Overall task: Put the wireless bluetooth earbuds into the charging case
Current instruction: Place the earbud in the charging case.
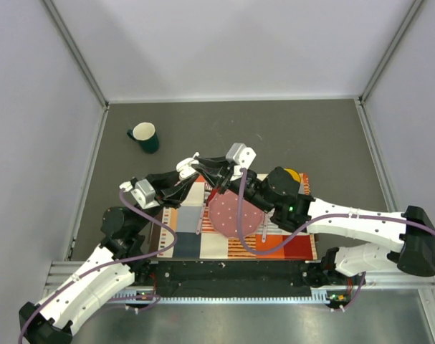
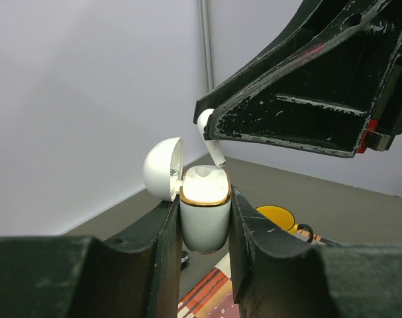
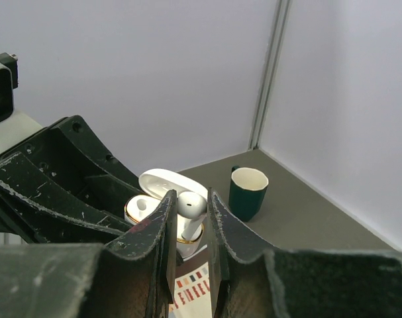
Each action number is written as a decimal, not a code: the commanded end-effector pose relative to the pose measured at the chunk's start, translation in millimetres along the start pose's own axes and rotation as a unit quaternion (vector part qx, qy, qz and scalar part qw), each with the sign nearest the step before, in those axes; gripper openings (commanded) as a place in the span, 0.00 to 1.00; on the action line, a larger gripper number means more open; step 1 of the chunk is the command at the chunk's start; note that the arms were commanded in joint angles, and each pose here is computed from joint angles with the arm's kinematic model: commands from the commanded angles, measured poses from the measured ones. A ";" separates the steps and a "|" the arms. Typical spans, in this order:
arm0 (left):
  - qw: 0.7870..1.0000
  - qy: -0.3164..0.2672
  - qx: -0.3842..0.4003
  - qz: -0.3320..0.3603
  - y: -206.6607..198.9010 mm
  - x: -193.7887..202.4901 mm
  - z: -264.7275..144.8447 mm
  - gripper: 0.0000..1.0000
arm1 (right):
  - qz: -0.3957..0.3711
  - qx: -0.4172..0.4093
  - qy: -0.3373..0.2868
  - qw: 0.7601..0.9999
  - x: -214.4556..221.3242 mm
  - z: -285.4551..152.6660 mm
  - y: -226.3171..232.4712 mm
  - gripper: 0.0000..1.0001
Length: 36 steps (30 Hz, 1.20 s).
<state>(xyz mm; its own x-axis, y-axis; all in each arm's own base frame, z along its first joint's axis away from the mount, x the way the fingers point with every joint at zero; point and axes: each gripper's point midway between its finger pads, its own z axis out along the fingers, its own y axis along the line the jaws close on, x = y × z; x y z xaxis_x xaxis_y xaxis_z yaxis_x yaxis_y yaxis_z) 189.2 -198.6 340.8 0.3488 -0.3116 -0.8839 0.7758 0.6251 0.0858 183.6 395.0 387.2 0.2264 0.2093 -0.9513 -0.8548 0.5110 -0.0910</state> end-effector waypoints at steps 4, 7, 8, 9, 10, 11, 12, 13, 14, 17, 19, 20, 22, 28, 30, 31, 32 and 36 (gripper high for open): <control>0.999 -0.030 0.007 0.013 -2.7 -17.1 0.6 0.00 | 0.014 -0.004 -0.035 0.999 -21.2 7.7 7.9 0.00; 0.999 -0.031 0.009 0.011 -3.5 -17.0 0.5 0.00 | 0.012 0.000 -0.033 0.999 -18.8 9.1 6.7 0.00; 0.999 -0.033 0.008 0.011 -3.4 -18.3 0.4 0.00 | 0.012 0.001 -0.033 0.999 -18.1 9.2 6.6 0.00; 0.999 -0.033 0.009 0.011 -3.7 -18.4 0.2 0.00 | 0.013 0.000 -0.034 0.999 -18.1 9.6 6.9 0.00; 0.999 -0.034 0.007 0.010 -3.0 -18.8 0.3 0.00 | 0.013 0.000 -0.033 0.999 -16.7 9.6 7.6 0.00; 0.999 -0.035 0.007 0.010 -3.1 -19.7 0.1 0.00 | 0.012 0.001 -0.031 0.999 -14.7 9.9 6.9 0.00; 0.999 -0.035 0.006 0.010 -2.8 -19.7 0.2 0.00 | 0.011 0.000 -0.031 0.999 -13.7 10.3 7.7 0.00; 0.999 -0.037 0.005 0.010 -2.8 -21.1 -0.1 0.00 | 0.010 0.002 -0.029 1.000 -11.5 10.1 7.4 0.00; 0.999 -0.040 0.005 0.010 -2.6 -22.4 -0.2 0.00 | 0.008 0.003 -0.029 1.000 -10.7 10.2 7.1 0.00; 0.999 -0.043 0.004 0.006 -2.6 -24.4 -0.2 0.00 | 0.006 0.002 -0.028 1.000 -6.4 10.6 7.9 0.00; 0.999 -0.046 0.002 0.004 -2.3 -25.6 -0.1 0.00 | 0.005 0.000 -0.026 1.000 -3.6 10.9 9.2 0.00; 0.999 -0.048 0.001 0.002 -2.0 -26.4 -0.2 0.00 | 0.001 0.000 -0.026 1.000 -3.3 10.3 9.7 0.00; 0.999 -0.051 -0.002 -0.001 -1.0 -27.6 -0.2 0.00 | -0.005 0.000 -0.023 1.000 -0.8 9.2 9.4 0.00; 0.999 -0.051 -0.016 -0.009 3.4 -26.8 0.5 0.00 | -0.025 -0.011 -0.020 0.999 3.3 4.3 12.6 0.00; 0.998 -0.051 -0.020 -0.011 4.9 -26.6 0.2 0.00 | -0.043 -0.016 -0.017 0.999 4.5 2.6 13.1 0.00; 0.998 -0.050 -0.021 -0.012 5.2 -26.5 0.5 0.00 | -0.049 -0.018 -0.018 0.999 3.2 1.8 13.5 0.00; 0.998 -0.050 -0.025 -0.013 6.5 -26.2 0.4 0.00 | -0.063 -0.027 -0.012 0.998 6.1 1.1 15.5 0.00; 0.998 -0.050 -0.029 -0.014 7.9 -26.8 1.0 0.00 | -0.083 -0.034 -0.010 0.996 7.4 -1.9 16.4 0.00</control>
<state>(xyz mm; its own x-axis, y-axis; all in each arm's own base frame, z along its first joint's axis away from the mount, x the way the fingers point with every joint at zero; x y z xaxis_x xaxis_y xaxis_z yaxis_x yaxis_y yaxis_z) 189.6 -196.2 338.5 0.3196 -0.3342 -0.8866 0.7760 0.6293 0.0425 185.8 403.8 380.2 0.3269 0.1700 -0.9296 -0.8289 0.5240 -0.1957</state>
